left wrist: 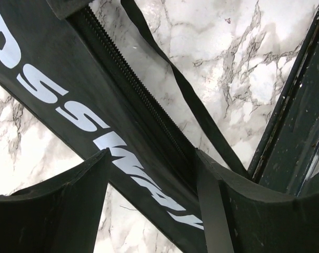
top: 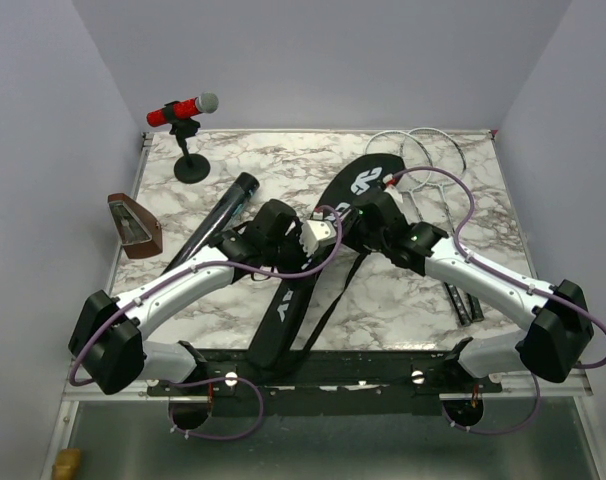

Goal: Pack up the badminton gear

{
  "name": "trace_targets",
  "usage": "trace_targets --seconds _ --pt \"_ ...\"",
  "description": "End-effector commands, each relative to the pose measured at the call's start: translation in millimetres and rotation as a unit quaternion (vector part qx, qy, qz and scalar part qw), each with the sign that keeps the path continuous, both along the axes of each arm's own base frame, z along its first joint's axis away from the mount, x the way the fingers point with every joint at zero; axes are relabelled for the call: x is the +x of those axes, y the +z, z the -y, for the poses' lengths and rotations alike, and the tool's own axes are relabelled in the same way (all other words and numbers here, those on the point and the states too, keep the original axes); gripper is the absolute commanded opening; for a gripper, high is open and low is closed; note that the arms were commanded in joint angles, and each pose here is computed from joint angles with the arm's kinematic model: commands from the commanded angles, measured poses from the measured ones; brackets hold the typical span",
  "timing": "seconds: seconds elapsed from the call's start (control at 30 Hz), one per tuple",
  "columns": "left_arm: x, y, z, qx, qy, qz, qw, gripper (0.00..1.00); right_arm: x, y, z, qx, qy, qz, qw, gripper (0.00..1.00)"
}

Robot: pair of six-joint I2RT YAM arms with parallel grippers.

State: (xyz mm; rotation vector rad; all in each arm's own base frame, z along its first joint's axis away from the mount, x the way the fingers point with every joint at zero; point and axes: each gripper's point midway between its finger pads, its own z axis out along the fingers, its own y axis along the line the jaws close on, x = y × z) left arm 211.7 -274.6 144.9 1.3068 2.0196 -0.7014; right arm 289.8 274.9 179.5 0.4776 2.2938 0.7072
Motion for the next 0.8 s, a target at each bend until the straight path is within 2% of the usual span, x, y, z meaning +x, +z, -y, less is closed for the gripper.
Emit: trace_targets --seconds 0.0,0.33,0.57,0.77 --pt "-1 2 -5 0.003 -0.009 0.019 1.000 0.72 6 13 1 -0.002 -0.011 0.021 1.000 0.00" --pt "8 7 -17 0.010 0.005 0.045 0.999 0.72 4 13 2 -0.003 -0.011 0.022 1.000 0.00" --pt "11 18 -25 -0.012 0.013 0.035 0.999 0.72 2 8 5 -0.007 -0.013 0.019 1.000 0.00" --pt "2 8 -27 -0.003 -0.002 0.021 1.000 0.71 2 9 4 -0.004 -0.011 0.020 1.000 0.00"
